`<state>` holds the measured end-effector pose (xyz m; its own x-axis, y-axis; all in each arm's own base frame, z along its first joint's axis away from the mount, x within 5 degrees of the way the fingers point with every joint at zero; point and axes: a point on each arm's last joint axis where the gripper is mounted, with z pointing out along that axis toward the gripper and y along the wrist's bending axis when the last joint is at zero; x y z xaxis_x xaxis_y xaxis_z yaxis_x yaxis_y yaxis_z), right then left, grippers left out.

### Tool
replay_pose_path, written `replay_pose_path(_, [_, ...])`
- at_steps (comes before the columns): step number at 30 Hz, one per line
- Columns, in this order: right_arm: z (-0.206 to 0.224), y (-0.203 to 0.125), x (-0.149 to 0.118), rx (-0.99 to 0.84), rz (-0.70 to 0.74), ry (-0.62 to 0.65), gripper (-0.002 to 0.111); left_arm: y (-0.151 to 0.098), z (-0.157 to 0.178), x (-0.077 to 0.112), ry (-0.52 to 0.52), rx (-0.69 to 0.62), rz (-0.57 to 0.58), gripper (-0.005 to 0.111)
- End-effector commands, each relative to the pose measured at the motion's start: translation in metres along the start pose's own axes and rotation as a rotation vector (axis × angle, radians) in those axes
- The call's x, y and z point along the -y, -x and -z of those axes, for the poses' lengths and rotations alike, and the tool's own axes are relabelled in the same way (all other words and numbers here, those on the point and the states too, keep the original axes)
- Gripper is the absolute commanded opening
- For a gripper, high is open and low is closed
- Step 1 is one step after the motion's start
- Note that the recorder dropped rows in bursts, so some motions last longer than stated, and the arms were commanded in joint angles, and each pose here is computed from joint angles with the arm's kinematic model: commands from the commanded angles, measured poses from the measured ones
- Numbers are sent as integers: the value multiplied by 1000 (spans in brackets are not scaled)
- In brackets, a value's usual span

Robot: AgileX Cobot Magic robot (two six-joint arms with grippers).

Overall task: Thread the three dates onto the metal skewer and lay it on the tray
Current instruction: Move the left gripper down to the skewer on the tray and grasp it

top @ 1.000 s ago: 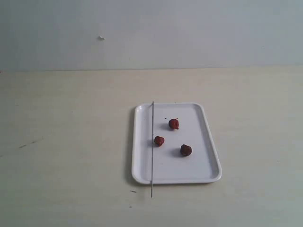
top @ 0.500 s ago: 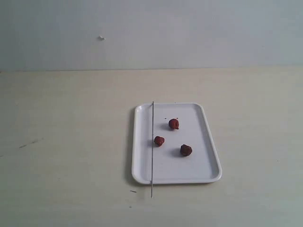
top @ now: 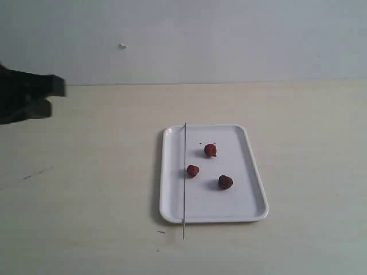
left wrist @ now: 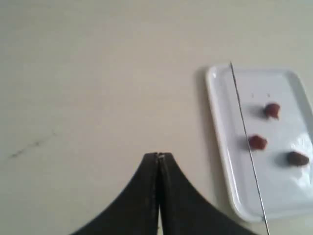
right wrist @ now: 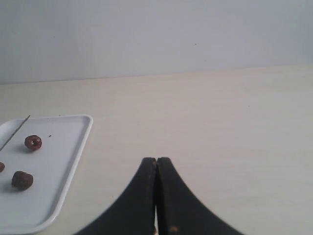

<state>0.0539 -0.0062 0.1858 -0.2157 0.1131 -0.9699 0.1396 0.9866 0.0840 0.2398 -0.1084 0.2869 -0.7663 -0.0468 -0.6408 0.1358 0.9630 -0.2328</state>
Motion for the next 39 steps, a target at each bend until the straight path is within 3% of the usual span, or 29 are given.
replay_pose_path(1, [0,-1,0,7,4,-6,0,2,-39,47,16,-266,-142,0])
replay_pose_path(7, [0,-1,0,7,4,-6,0,6,-90,100,43,-458,-272,1])
replay_pose_path(14, [0,-1,0,7,4,-6,0,-2,-139,133,25,-573,-284,28])
replay_pose_path(20, [0,-1,0,7,4,-6,0,-15,-166,143,-27,-654,-223,42])
replay_pose_path(39, [0,-1,0,7,4,-6,0,-41,-215,145,-63,-664,-136,42])
